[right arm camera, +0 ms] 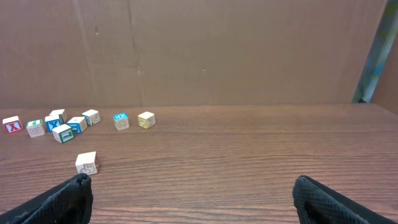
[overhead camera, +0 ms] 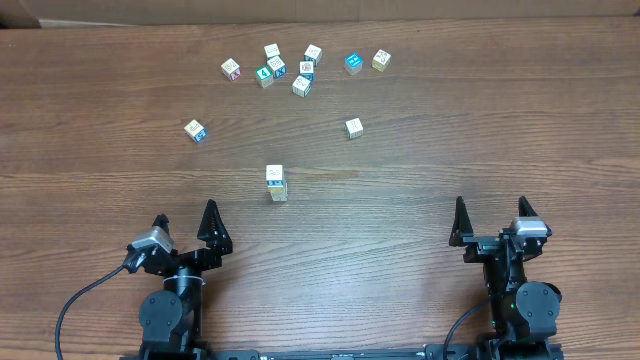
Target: Form a tower
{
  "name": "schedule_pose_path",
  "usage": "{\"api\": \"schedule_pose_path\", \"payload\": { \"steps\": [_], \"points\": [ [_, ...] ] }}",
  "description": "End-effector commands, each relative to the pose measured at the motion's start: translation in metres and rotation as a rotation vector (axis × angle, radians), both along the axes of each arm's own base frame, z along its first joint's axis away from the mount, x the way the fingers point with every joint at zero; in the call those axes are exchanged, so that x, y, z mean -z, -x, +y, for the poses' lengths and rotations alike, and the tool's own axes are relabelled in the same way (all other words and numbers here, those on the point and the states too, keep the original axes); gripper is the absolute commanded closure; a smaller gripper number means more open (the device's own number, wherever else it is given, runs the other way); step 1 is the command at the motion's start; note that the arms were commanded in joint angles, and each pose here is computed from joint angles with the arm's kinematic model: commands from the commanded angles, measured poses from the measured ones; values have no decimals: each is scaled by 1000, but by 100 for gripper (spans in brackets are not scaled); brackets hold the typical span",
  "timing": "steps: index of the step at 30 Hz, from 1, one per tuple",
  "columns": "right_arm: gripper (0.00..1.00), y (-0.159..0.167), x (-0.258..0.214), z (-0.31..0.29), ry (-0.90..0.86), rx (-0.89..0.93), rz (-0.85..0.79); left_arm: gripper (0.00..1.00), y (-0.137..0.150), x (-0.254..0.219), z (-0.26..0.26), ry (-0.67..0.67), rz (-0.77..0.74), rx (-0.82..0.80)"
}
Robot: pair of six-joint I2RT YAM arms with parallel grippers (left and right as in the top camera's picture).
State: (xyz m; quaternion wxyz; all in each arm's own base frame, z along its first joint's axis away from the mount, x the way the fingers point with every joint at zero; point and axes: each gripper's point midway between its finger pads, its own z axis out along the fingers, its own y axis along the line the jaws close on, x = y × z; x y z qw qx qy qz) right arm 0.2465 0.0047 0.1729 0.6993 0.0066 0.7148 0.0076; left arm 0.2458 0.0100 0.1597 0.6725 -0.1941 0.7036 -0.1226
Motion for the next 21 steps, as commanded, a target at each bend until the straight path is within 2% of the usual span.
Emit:
{"api": "schedule_pose_path", "payload": {
  "steps": [1,15,21],
  "points": [
    [0,0,2,0,2,-1,-5,0,0,-1,2,-19,-5,-11],
    [0,0,2,0,2,-1,-5,1,1,0,4,-32,-3,-17],
    [0,0,2,0,2,-1,-5,0,0,0,2,-313,26,13]
  ]
}}
